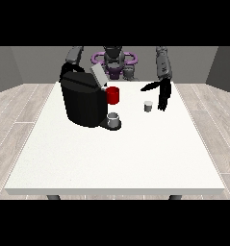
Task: Insert the coffee pod into the coffee machine and close the lid
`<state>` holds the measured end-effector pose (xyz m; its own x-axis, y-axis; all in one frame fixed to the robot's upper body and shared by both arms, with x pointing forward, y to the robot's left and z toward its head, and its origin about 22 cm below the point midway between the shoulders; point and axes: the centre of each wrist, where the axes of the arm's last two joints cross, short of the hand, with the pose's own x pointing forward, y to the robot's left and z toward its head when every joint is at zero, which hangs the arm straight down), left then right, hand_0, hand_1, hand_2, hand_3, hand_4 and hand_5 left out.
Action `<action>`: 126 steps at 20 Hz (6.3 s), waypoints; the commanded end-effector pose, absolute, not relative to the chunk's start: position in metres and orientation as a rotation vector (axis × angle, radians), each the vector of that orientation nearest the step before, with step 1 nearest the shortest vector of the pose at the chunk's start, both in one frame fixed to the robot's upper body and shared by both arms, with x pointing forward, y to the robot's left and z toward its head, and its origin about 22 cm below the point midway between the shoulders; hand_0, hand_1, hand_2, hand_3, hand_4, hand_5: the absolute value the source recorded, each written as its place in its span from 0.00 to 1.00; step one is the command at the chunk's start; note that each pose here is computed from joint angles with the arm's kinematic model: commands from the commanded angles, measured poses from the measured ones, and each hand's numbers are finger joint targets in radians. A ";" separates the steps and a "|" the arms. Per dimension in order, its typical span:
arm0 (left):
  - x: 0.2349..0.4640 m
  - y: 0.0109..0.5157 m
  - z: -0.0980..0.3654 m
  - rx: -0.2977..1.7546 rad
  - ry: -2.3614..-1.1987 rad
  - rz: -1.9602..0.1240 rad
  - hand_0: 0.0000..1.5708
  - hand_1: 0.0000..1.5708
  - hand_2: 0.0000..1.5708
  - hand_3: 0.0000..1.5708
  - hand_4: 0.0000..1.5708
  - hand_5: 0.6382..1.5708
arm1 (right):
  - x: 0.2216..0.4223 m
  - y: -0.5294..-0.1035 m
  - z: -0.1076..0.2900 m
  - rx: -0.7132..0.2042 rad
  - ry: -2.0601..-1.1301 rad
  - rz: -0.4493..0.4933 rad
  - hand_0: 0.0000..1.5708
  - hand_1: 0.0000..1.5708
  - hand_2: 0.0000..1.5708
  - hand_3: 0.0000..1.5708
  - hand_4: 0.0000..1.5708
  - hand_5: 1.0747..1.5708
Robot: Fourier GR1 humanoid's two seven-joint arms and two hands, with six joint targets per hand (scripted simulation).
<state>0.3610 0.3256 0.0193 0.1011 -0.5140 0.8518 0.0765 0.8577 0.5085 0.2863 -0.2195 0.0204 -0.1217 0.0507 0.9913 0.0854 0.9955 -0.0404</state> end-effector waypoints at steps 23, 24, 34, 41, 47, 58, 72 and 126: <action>0.377 0.327 0.002 0.722 -1.427 -0.635 0.53 0.53 0.62 0.47 0.25 1.00 | 0.293 -0.207 0.019 -0.090 -1.746 -0.041 0.00 0.00 0.00 0.00 0.32 1.00; 0.380 0.319 -0.001 0.735 -1.355 -0.645 0.52 0.52 0.62 0.47 0.25 1.00 | 0.296 -0.215 0.036 -0.072 -1.687 -0.030 0.00 0.00 0.00 0.00 0.31 1.00; 0.371 0.357 0.001 0.801 -1.381 -0.773 0.75 0.75 0.82 0.75 0.26 1.00 | 0.290 -0.208 0.036 -0.068 -1.713 -0.039 0.00 0.00 0.00 0.00 0.25 1.00; 0.409 0.297 0.044 0.653 -1.502 -0.876 0.92 0.92 0.92 0.88 0.40 1.00 | 0.302 -0.222 0.014 -0.102 -1.608 -0.107 0.00 0.00 0.00 0.00 0.29 1.00; 0.431 0.305 0.109 0.659 -1.619 -0.884 0.79 0.79 0.84 0.84 0.34 1.00 | 0.305 -0.213 0.005 -0.086 -1.681 -0.060 0.00 0.00 0.00 0.00 0.32 1.00; 0.445 0.301 0.164 0.655 -1.612 -0.896 0.80 0.80 0.85 0.82 0.34 1.00 | 0.298 -0.207 -0.004 -0.028 -1.664 -0.066 0.00 0.00 0.00 0.00 0.32 1.00; 0.456 0.289 0.251 0.723 -1.710 -0.820 0.80 0.80 0.84 0.80 0.31 1.00 | 0.316 -0.199 0.036 -0.038 -1.733 -0.003 0.00 0.00 0.00 0.00 0.32 1.00; 0.464 0.248 0.230 0.727 -1.675 -0.966 0.67 0.67 0.71 0.60 0.25 1.00 | 0.330 -0.223 0.052 -0.096 -1.753 -0.095 0.00 0.00 0.00 0.00 0.27 1.00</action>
<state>0.4645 0.2511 0.2300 -0.2721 -0.8261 0.4935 -0.0128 0.5159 0.8565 0.3198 -0.2172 0.0390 -0.1693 0.0172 0.9854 0.0990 0.9951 -0.0003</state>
